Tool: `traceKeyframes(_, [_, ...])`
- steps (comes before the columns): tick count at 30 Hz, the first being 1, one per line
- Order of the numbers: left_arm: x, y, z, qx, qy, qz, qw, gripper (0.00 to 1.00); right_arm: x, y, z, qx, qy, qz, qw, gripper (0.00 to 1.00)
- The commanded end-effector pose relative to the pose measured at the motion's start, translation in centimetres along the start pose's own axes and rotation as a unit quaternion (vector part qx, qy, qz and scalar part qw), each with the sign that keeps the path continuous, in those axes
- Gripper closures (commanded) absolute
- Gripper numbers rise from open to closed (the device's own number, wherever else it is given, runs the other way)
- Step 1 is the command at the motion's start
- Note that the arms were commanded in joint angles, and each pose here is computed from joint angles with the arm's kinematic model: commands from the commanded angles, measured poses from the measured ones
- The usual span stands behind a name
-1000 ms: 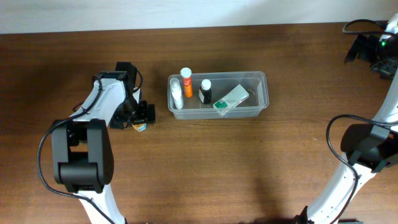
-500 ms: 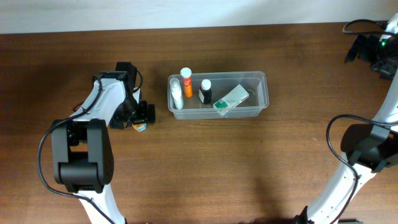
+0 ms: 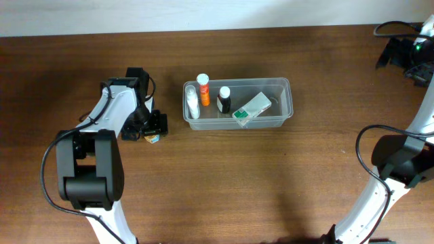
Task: Pack container
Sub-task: 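Lower the left gripper and grasp the gold-lidded jar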
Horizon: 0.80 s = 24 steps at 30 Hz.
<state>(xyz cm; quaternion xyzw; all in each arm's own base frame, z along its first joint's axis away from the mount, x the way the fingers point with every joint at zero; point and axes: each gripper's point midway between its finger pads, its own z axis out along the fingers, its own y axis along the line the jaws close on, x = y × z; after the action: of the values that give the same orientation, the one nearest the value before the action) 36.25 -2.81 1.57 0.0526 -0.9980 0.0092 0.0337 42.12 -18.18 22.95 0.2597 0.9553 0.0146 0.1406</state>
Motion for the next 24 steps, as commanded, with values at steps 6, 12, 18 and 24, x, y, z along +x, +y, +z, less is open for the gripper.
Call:
traceKeyframes(6, [0.4, 0.4, 0.7, -0.006, 0.011, -0.003, 1.0, 0.22, 0.2, 0.1, -1.4, 0.002, -0.013, 0.001, 1.0, 0.02])
traceKeyframes(12, [0.5, 0.4, 1.5, -0.008, 0.023, -0.004, 1.0, 0.27, 0.2, 0.1, -1.4, 0.002, -0.013, 0.001, 1.0, 0.01])
traceKeyframes(18, [0.7, 0.6, 2.5, -0.013, 0.035, -0.004, 0.999, 0.28, 0.2, 0.1, -1.4, 0.002, -0.013, 0.001, 1.0, 0.02])
traceKeyframes(24, [0.6, 0.8, 2.5, -0.019, 0.031, -0.003, 0.999, 0.28, 0.2, 0.1, -1.4, 0.002, -0.013, 0.001, 1.0, 0.02])
